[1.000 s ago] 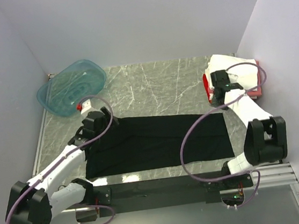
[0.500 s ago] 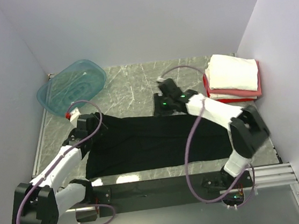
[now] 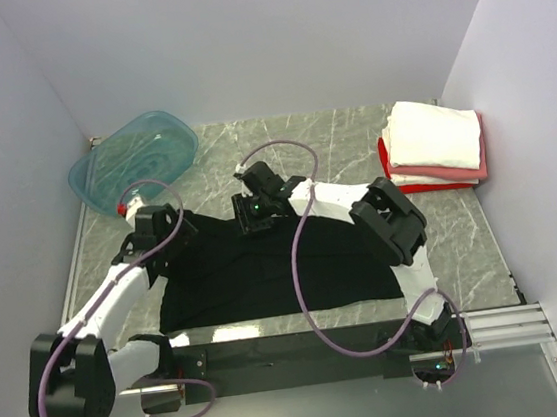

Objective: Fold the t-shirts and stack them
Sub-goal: Fold the tshirt

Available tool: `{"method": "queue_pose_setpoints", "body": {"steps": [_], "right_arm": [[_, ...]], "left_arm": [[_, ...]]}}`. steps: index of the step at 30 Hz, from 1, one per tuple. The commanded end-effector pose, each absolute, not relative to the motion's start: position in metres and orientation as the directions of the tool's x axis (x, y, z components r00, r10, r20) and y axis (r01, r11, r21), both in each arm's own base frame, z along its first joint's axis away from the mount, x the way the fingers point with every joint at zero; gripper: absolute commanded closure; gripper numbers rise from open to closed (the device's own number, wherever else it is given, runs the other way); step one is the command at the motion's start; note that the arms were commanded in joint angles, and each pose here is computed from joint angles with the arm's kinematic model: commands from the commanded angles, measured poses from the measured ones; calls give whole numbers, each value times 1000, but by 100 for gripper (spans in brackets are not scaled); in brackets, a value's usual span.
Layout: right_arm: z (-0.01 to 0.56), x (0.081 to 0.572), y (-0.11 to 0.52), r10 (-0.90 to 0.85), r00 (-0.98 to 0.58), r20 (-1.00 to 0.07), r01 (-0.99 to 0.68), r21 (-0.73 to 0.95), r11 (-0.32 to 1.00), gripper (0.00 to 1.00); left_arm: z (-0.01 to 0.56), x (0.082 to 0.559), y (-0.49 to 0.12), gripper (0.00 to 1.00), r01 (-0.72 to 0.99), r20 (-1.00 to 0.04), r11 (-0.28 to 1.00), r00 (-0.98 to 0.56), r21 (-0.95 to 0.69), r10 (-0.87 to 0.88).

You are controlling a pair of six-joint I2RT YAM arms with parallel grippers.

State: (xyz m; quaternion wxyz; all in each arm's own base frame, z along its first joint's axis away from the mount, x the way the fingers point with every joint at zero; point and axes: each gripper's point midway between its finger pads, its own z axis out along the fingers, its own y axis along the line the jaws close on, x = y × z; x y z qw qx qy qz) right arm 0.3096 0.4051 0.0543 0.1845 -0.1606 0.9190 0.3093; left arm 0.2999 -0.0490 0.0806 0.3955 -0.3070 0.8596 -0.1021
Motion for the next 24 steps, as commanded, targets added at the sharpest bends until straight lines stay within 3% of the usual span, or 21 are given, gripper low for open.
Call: {"method": "queue_pose_setpoints", "body": {"steps": [1,24], "right_arm": [[79,320,434,-164,-856,-489,-455,564,689,57],[41,293,439,-200,-887,-417,-426,570,702,57]], "left_arm": [[113,336,-62,16,-366,-647,791,-454,-491,-612],[61,368,-77,17,-363,-596,816,-558,-450,-577]]}}
